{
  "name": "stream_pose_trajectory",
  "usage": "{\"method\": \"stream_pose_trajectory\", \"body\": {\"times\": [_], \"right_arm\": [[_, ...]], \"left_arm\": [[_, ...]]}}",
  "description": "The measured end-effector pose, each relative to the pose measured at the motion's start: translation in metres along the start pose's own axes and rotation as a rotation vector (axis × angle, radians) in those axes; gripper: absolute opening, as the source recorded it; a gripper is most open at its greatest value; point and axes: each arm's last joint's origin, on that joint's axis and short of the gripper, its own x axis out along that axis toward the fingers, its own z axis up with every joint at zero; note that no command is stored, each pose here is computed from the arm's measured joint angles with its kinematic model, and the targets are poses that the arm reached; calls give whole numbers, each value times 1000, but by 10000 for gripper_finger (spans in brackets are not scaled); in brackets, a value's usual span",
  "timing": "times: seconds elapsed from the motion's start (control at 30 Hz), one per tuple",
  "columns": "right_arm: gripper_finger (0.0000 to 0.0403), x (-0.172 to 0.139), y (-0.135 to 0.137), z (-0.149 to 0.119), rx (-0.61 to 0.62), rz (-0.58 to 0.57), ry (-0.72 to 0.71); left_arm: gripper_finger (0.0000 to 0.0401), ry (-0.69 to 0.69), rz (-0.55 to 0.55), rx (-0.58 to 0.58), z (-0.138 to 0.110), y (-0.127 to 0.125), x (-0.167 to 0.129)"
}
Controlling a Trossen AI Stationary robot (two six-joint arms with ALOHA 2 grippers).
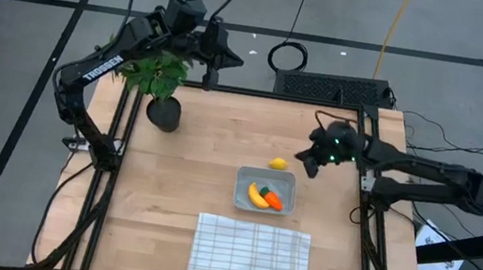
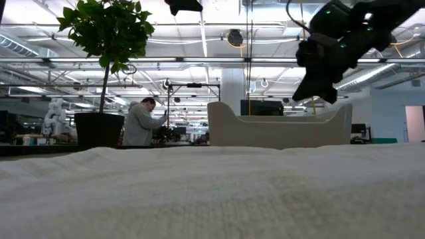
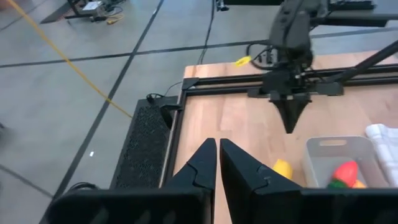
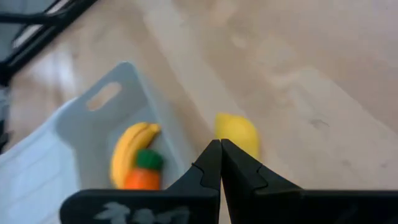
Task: Pick and placing Produce into tupperware
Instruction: Put the yellow lemon into the gray bin
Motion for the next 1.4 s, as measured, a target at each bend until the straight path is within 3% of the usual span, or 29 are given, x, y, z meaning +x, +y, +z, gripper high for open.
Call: {"method": "stream_pose_trajectory", "body": {"times": [0.27,0.37,0.67,1.1,1.23,1.4], "right_arm": [[0,16,-13,22,67,123,205],[0,24,-19,26,77,112,262],[7,38,-26,47,4,134,290],[190,50,-33,52,-88,163,364],[221,55,-36,52,-127,146,366],[231,62,-44,50,-116,108,390]], "left_arm": [[26,-20,-34,18,-3,7,-4],[26,-18,-25,14,-4,10,-5],[26,-30,-41,1,-8,17,-9],[26,-19,-53,-5,-15,27,-15],[26,-8,-59,14,-17,27,-16],[26,0,-66,25,-20,27,-13]]}}
